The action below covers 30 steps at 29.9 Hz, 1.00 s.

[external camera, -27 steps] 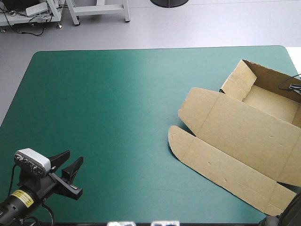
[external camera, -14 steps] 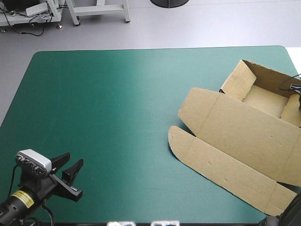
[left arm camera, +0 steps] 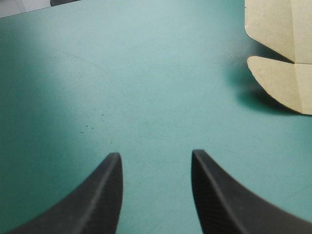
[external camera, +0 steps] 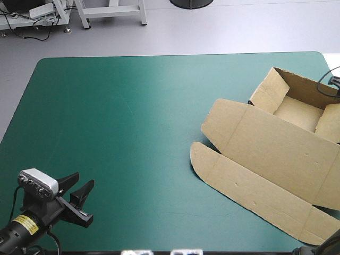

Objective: Fold the box

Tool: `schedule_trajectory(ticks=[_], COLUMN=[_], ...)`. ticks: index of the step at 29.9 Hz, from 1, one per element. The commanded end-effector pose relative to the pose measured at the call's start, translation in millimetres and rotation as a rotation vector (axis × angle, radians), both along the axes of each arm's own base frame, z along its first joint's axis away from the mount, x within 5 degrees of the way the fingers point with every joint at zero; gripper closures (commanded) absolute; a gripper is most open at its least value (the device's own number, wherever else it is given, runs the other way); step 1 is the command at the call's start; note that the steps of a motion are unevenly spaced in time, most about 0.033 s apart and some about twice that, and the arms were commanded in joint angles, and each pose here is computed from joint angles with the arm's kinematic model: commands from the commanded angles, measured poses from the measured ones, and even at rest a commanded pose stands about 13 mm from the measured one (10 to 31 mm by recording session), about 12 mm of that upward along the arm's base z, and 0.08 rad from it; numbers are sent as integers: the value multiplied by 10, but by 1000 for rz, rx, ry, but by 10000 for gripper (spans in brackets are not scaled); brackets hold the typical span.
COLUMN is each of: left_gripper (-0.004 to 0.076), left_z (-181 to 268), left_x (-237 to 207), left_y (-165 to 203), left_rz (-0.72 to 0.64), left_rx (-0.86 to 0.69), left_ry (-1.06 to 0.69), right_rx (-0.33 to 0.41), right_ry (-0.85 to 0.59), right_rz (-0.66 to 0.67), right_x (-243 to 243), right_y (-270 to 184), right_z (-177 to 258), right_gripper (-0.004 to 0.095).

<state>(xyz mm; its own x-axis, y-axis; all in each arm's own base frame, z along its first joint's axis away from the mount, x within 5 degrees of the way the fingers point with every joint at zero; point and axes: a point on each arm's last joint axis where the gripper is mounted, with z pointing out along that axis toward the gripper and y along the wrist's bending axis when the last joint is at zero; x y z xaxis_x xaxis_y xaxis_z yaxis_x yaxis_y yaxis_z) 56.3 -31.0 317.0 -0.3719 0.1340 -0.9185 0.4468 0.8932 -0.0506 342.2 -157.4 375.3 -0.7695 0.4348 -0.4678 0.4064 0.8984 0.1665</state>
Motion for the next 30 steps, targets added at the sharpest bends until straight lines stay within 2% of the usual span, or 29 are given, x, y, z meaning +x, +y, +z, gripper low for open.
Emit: schedule_trajectory(ticks=[1,4,8,11,13,15,16,20,22,24,27,30], left_gripper=[406,406,406,406,406,406,406,406,406,406,414,479], left_z=[145,154,173,175,175,176,176,179,183,192,197,161], left_x=[18,21,27,27,26,26,26,25,30,38,44,50], left_y=[-14,-14,-15,-15,-17,-19,-19,-22,-24,-28,-43,-60], left_rz=[1,1,2,2,1,0,0,-7,-11,-9,-13,-20], left_rx=[-57,-61,-69,-70,-74,-76,-76,-70,-63,-76,-115,-138], left_ry=[-76,-87,-107,-109,-108,-107,-107,-114,-131,-148,-156,-151], right_rx=[64,86,39,4,-3,-3,2,-53,-117,-138,-131,-114], right_ry=[-211,-302,-339,-364,-387,-402,-408,-414,-431,-464,-545,-605], right_rz=[124,274,485,655,766,861,906,1026,1040,1040,1071,1093], right_x=[-243,-318,-425,-600,-773,-955,-1057,-1396,-1519,-1629,-1783,-1940], right_y=[360,744,1376,1893,2197,2426,2532,2757,2813,2860,2895,2856], right_z=[564,787,967,1083,1154,1191,1201,1120,1006,880,622,345], right_gripper=[351,351,399,541,700,899,924,912,913,913,912,912])
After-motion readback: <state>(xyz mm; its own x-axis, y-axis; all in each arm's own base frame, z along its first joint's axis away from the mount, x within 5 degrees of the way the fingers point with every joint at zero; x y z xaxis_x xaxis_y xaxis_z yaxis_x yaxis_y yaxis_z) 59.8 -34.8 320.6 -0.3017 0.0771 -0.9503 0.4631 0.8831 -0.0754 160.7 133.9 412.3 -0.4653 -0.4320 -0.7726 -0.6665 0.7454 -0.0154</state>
